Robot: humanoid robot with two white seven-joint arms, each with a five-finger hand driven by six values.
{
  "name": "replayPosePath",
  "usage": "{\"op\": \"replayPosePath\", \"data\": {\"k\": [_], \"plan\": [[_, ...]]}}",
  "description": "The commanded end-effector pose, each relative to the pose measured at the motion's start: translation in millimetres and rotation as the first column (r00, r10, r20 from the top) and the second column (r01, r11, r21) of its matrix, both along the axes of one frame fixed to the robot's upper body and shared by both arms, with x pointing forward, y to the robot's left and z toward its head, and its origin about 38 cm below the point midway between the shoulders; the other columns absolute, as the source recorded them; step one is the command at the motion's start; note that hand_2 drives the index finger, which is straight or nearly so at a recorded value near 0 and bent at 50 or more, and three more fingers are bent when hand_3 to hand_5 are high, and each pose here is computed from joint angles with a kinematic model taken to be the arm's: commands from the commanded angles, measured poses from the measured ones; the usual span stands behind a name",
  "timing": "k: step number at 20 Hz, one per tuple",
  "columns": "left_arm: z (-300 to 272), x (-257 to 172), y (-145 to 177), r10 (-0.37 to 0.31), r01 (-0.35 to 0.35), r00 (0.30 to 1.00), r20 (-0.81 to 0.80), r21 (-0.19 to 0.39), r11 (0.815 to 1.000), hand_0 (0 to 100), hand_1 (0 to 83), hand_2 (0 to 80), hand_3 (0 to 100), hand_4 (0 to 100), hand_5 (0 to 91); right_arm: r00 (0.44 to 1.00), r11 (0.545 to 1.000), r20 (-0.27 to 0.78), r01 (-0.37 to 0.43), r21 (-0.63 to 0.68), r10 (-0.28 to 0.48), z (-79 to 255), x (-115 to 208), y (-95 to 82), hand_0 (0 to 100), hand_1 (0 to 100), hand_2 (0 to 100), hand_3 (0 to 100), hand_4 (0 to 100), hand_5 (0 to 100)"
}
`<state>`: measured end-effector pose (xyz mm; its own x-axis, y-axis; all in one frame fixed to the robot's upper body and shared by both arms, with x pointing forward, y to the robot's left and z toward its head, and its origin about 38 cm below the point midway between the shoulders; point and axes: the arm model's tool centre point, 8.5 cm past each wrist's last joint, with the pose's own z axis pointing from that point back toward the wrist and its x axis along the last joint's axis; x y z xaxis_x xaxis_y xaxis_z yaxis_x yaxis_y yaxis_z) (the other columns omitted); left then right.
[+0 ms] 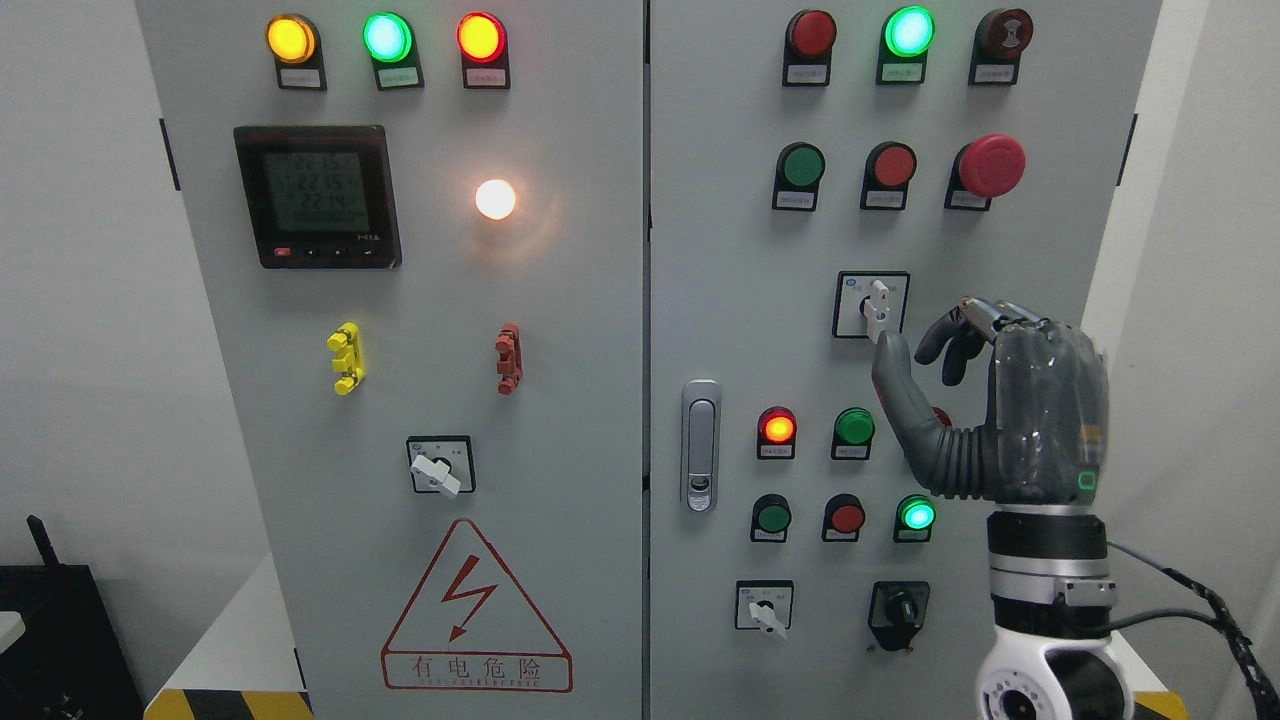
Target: Rotate and turn off gray switch
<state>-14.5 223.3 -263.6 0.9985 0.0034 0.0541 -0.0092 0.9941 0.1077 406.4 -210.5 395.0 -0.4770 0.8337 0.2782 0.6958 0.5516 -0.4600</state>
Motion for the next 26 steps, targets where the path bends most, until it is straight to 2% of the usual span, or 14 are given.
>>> {"op": "replayPosePath", "data": {"k": [1, 3, 5, 6, 7, 9, 10, 12, 15, 26], "plan": [[0.6, -8.0, -0.1, 0.023, -0.023, 0.999, -0.023, 0.0, 1.0, 12, 38.9, 0.0, 0, 0, 0.0, 0.997, 1.0, 0.07, -0.017, 0.004, 0.017, -1.8, -29.1, -4.8, 45, 35, 47, 58, 39, 28], [0.6, -8.0, -0.1, 0.024, -0.024, 0.999, -0.023, 0.0, 1.0, 12, 38.9, 0.0, 0, 0, 0.0, 0.996, 0.999, 0.08, -0.032, -0.021, 0.033, -1.7, -30.5, -4.3, 45, 35, 40, 47, 29, 21], [0.6, -8.0, -0.1, 0.024, -0.024, 0.999, -0.023, 0.0, 1.0, 12, 38.9, 0.0, 0, 0, 0.0, 0.995, 0.998, 0.083, -0.045, -0.045, 0.049, -1.5, -31.1, -3.1, 45, 33, 25, 30, 13, 6], [0.6, -8.0, -0.1, 0.024, -0.024, 0.999, -0.023, 0.0, 1.0, 12, 38.9, 0.0, 0, 0, 0.0, 0.996, 0.997, 0.073, -0.049, -0.054, 0.053, -1.9, -30.5, -3.0, 44, 31, 20, 25, 9, 1], [0.6, -8.0, -0.1, 0.024, -0.024, 0.999, -0.023, 0.0, 1.0, 12, 38.9, 0.0, 0, 0, 0.0, 0.997, 0.997, 0.055, -0.053, -0.062, 0.057, -2.7, -29.2, -2.3, 43, 27, 11, 17, 2, 0], [0.6, -8.0, -0.1, 0.024, -0.024, 0.999, -0.023, 0.0, 1.0, 12, 38.9, 0.0, 0, 0, 0.0, 0.998, 0.996, 0.04, -0.054, -0.071, 0.057, -3.3, -28.2, -2.8, 38, 26, 4, 11, 0, 0], [0.6, -8.0, 0.0, 0.025, -0.024, 0.999, -0.023, 0.001, 1.0, 12, 38.9, 0.0, 0, 0, 0.0, 0.998, 0.997, 0.041, -0.046, -0.067, 0.049, -3.2, -28.3, -5.9, 31, 27, 0, 0, 0, 0], [0.6, -8.0, -0.1, 0.024, -0.024, 0.999, -0.023, 0.0, 1.0, 12, 38.9, 0.0, 0, 0, 0.0, 0.998, 0.997, 0.043, -0.038, -0.064, 0.04, -4.4, -29.5, -9.7, 26, 28, 0, 0, 0, 0], [0.6, -8.0, -0.1, 0.024, -0.024, 0.999, -0.023, 0.0, 1.0, 12, 38.9, 0.0, 0, 0, 0.0, 0.998, 0.998, 0.056, -0.019, -0.056, 0.022, -5.3, -33.5, -16.9, 23, 29, 0, 0, 0, 0], [0.6, -8.0, -0.1, 0.024, -0.024, 0.999, -0.023, 0.0, 1.0, 12, 38.9, 0.0, 0, 0, 0.0, 0.996, 0.999, 0.093, 0.006, -0.041, -0.002, -11.1, -49.9, -26.2, 21, 29, 0, 0, 0, 0]]}}
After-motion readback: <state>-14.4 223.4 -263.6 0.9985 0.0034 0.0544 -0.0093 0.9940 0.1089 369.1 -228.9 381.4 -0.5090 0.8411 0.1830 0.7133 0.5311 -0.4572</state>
